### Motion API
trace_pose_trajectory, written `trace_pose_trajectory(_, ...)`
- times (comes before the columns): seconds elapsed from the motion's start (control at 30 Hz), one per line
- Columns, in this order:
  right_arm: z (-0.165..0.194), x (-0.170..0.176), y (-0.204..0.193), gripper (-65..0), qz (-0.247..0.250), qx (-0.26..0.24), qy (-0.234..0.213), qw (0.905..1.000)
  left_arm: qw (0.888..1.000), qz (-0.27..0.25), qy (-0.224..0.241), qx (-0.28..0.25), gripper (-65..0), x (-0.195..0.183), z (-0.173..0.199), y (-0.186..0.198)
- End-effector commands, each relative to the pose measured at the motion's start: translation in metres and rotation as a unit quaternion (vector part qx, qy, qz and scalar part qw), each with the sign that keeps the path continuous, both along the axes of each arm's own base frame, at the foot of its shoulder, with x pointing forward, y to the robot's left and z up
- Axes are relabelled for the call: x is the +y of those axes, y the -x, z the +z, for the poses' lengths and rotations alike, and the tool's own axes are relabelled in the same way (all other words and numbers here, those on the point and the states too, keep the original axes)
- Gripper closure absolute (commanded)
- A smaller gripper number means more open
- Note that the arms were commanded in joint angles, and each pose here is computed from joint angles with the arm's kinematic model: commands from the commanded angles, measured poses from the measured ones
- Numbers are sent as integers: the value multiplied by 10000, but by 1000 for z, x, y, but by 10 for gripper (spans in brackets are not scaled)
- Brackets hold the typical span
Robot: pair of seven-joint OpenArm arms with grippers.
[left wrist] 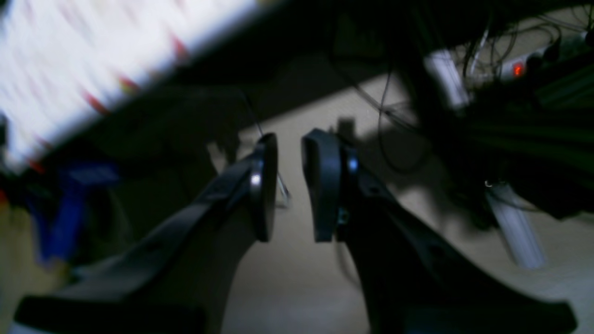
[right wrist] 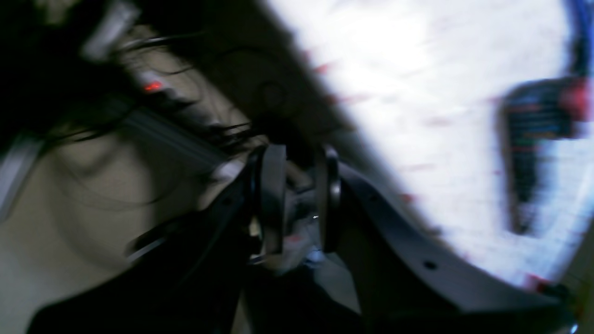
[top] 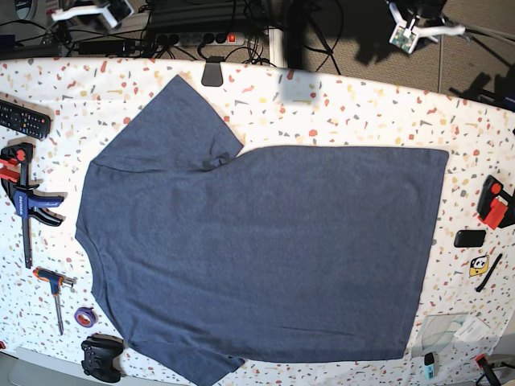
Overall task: Fold the T-shirt properly
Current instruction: 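Move the left gripper to the shirt's hem corner and grasp it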
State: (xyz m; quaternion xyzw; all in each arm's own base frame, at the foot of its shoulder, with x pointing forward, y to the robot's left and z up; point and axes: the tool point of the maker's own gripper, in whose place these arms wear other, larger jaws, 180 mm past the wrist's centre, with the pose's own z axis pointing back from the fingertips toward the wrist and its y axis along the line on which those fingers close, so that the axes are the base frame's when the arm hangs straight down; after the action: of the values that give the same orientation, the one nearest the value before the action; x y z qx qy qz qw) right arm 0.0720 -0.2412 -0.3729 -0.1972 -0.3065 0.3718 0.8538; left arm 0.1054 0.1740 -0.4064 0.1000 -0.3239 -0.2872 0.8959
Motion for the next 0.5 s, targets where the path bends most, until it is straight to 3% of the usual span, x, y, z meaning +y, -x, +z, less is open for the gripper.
trace_pose_trajectory(0.0, 15, 1, -11, -121, 101, -306, 73, 9995, 9997, -143, -55, -186, -132, 2, 12, -6)
trace_pose_trajectory(0.13, 35, 1, -30, -121, 360, -643, 289, 9969, 9968, -628, -292, -397, -180, 10, 29, -23)
trace_pose_trajectory(0.3, 43, 2, -40, -121, 651, -725, 388, 9945, 9899, -1045, -682, -669, -233, 27, 42, -51)
trace_pose_trajectory(0.47, 42, -14, -48, -122, 373, -642, 655, 9951, 9791, -1440, -1031, -997, -233, 39, 61, -85)
